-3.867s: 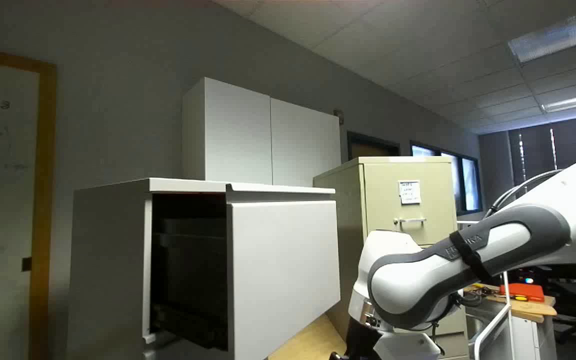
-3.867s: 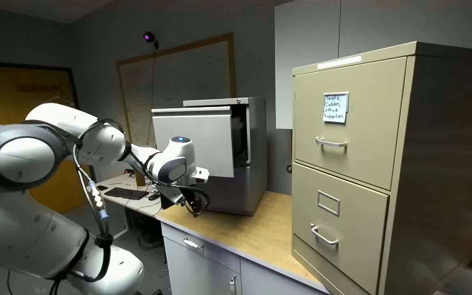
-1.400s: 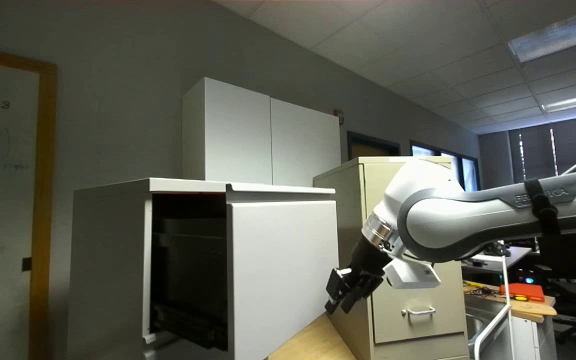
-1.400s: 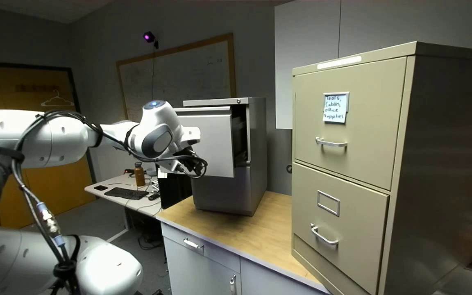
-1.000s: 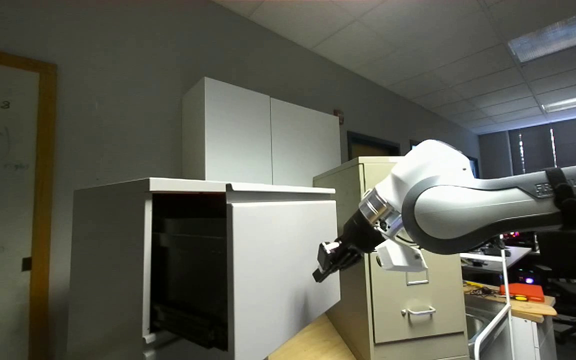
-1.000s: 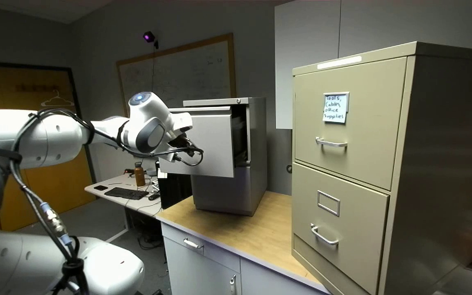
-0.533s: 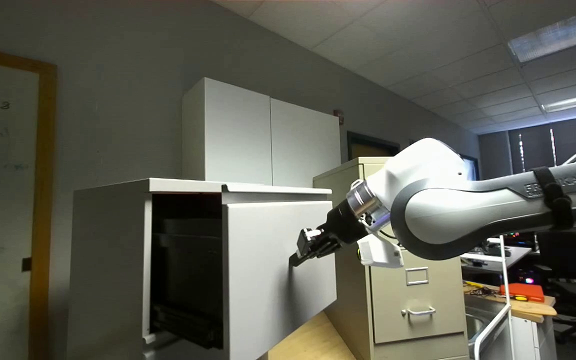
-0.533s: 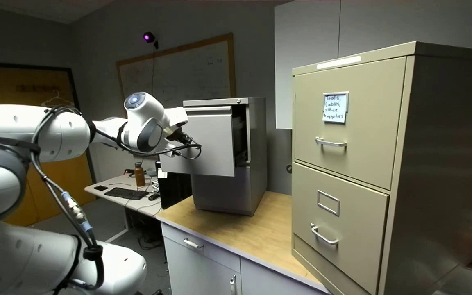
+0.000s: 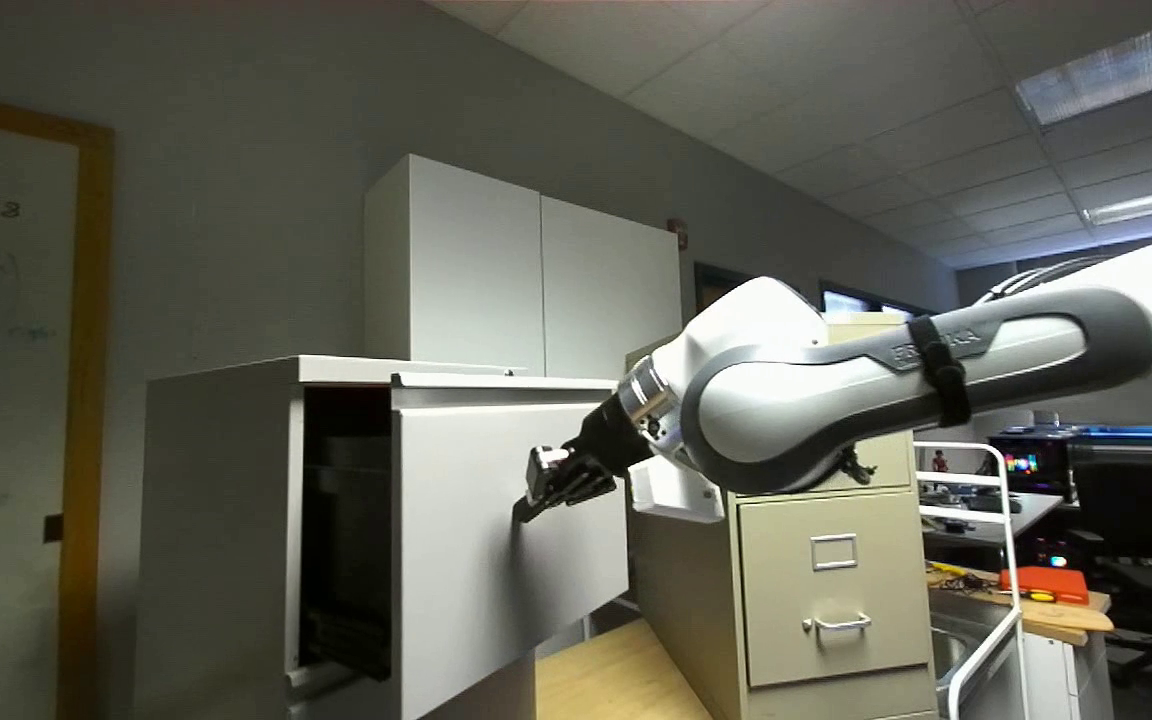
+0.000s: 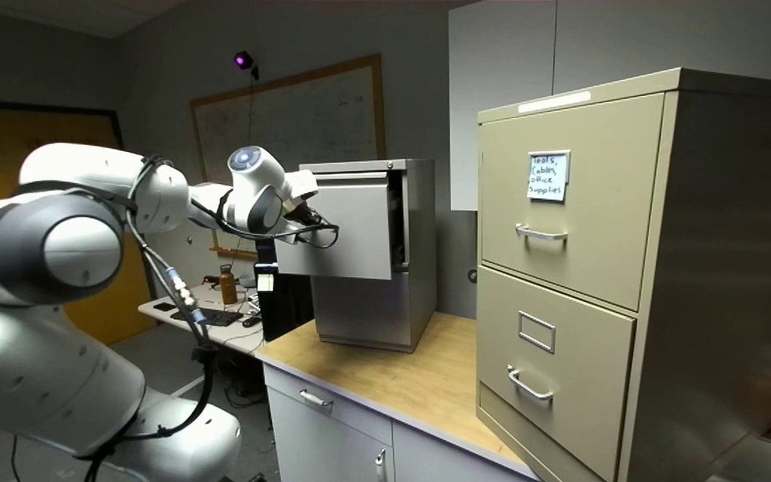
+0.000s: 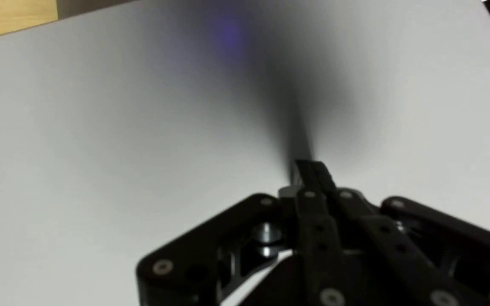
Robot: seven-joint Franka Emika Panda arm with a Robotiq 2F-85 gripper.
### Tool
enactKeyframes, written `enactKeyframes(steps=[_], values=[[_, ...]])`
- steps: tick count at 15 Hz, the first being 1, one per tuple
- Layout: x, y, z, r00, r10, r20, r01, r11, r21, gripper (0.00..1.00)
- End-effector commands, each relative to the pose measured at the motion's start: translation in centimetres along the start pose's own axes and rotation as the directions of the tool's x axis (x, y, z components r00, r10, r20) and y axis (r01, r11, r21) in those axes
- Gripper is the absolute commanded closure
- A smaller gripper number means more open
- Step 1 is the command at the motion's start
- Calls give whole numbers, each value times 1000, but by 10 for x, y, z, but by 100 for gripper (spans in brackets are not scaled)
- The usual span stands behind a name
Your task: Close the top drawer of the file cabinet to the left
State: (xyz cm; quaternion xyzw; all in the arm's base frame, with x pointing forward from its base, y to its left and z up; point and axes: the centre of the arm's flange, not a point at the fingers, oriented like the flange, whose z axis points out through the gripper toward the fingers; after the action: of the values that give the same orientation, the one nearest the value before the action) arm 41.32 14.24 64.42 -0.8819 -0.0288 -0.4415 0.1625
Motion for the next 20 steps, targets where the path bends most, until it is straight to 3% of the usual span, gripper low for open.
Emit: enactKeyframes(steps=[1,10,15,20], values=[[53,-18,56,1000,-19,15,18,999,41,100],[120,-48,128,998,-48,40,44,995,85,100],[141,-70,145,997,-71,44,66,991,115,100],[146,-69,145,994,-73,79,65,992,106,100]])
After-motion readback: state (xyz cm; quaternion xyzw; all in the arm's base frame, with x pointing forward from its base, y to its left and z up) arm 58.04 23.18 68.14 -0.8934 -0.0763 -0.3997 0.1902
